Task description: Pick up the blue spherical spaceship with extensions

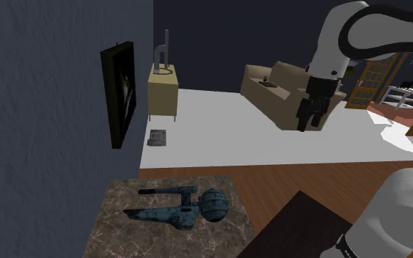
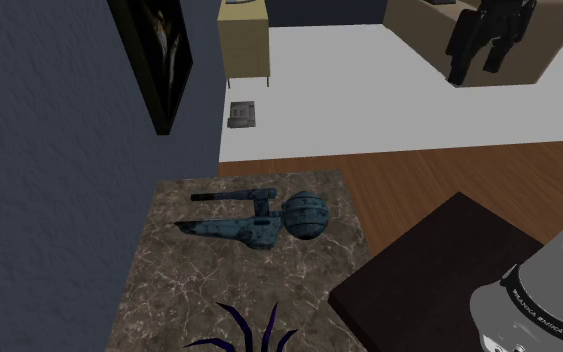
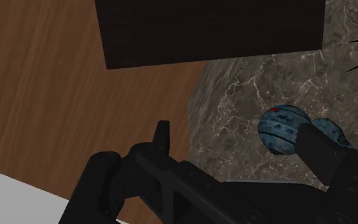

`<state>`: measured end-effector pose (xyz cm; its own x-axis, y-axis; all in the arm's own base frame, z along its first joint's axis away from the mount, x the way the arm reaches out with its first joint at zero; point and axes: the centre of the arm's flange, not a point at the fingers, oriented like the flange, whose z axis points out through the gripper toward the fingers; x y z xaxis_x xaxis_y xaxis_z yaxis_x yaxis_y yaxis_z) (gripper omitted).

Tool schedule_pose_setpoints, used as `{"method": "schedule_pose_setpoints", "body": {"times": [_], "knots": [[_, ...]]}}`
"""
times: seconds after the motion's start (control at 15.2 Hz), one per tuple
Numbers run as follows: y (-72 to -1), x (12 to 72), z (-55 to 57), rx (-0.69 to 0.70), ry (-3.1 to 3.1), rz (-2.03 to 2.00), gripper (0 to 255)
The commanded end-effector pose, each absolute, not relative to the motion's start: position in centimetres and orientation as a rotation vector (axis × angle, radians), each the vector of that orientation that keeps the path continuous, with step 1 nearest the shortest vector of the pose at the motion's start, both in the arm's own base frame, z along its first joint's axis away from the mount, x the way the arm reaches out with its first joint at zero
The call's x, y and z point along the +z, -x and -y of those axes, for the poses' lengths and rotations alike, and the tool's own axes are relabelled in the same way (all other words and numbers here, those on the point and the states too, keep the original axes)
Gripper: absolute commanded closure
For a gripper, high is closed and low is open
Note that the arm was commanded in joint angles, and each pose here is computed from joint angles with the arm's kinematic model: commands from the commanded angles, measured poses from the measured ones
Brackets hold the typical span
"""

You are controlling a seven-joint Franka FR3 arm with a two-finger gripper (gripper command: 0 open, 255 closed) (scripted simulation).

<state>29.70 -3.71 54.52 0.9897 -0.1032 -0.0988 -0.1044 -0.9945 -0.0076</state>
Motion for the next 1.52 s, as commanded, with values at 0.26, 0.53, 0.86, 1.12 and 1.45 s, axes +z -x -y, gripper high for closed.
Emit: {"method": "schedule_pose_setpoints", "body": {"times": [0.26,0.53,0.86,1.12,1.45], "knots": [[-33.4,51.3,2.0,0.139,3.123,-0.005,0],[-36.9,48.1,-0.1,0.125,3.117,0.153,0],[-41.0,44.2,-3.2,0.106,3.098,0.35,0],[-44.0,41.1,-6.1,0.09,3.075,0.506,0],[-47.4,37.4,-10.2,0.071,3.034,0.698,0]]}}
